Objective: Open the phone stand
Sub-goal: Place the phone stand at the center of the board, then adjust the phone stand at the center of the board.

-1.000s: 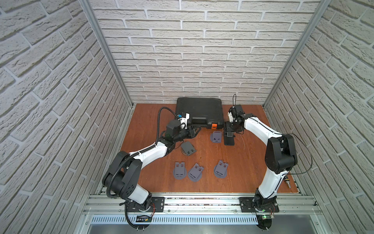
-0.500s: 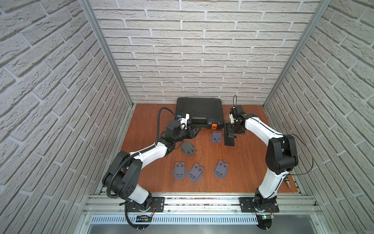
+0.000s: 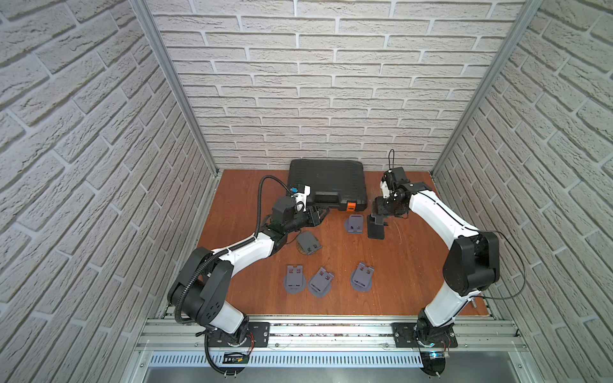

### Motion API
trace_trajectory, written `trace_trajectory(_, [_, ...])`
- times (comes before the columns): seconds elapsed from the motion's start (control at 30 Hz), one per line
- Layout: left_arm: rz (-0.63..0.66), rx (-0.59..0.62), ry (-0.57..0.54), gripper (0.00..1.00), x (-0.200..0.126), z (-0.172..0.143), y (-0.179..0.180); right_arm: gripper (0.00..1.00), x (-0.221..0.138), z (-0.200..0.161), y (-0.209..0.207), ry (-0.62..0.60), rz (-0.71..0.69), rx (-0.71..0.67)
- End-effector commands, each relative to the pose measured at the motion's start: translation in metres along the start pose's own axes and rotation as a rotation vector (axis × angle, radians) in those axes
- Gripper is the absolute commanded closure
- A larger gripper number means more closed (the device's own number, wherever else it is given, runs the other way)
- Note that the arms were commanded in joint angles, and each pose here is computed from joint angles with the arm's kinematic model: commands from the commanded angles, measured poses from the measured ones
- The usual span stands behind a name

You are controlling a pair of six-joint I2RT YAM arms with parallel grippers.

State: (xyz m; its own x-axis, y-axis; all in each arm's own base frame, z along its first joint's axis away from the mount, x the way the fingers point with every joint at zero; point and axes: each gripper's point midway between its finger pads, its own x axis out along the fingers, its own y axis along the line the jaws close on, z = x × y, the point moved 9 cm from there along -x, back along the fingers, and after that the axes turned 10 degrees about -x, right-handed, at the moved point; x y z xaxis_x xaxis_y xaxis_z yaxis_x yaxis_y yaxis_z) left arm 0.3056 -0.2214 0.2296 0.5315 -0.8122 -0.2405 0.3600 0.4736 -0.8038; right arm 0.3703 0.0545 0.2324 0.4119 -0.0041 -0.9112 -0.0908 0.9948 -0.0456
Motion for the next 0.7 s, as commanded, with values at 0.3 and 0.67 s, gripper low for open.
trace_trajectory(0.3, [-0.056,0.029,-0.018,0.58,-0.001,0.001,-0.008,0.81,-0.015,-0.02,-0.003,0.04,-0.019,0.069])
trace_trajectory(0.67, [-0.003,0.059,-0.026,0.55,-0.012,0.0,-0.007,0.64,-0.026,-0.043,-0.005,0.075,-0.019,0.11])
